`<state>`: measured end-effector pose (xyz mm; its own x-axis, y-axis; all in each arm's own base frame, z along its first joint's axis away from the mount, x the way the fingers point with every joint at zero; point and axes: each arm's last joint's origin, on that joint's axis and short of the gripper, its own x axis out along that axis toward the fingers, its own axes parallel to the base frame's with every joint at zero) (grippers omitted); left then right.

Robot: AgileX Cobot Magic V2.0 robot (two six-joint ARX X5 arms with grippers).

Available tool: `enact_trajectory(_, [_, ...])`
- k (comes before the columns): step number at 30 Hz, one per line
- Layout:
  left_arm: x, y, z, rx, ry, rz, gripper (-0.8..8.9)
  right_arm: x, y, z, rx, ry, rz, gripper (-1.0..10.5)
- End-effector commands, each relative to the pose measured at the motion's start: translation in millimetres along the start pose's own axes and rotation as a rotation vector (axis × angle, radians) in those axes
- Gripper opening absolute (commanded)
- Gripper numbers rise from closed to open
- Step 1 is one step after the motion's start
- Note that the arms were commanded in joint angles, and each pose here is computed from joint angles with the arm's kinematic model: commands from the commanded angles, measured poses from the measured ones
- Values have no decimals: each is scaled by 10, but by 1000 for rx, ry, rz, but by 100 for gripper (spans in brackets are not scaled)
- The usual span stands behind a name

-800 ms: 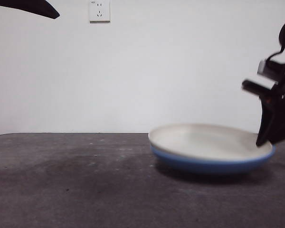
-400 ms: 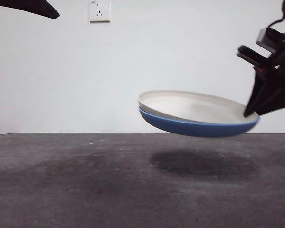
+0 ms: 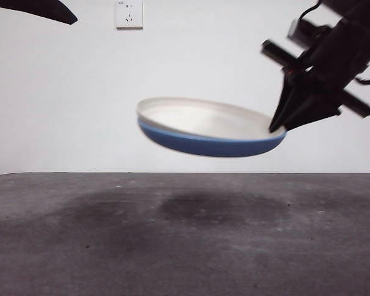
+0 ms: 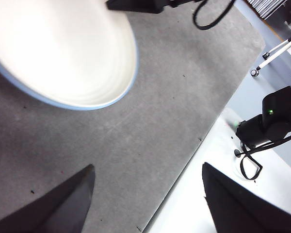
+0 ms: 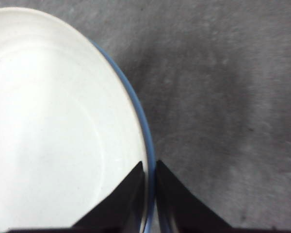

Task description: Pick up the white plate, put it on the blue plate, put it on desk

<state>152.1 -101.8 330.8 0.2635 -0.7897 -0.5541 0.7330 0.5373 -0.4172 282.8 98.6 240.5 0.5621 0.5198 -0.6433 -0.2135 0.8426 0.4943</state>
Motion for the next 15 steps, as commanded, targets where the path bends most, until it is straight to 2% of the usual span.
enact_trajectory(1, [9,-7,27,19,-5,-8,342,153,65,62,12,9,0,8])
enact_trajectory(7, [9,-7,27,19,-5,-8,342,490,111,40,-1,63,-21,8])
enact_trajectory(15, [9,-7,27,19,-5,-8,342,866,55,-109,20,138,-33,8])
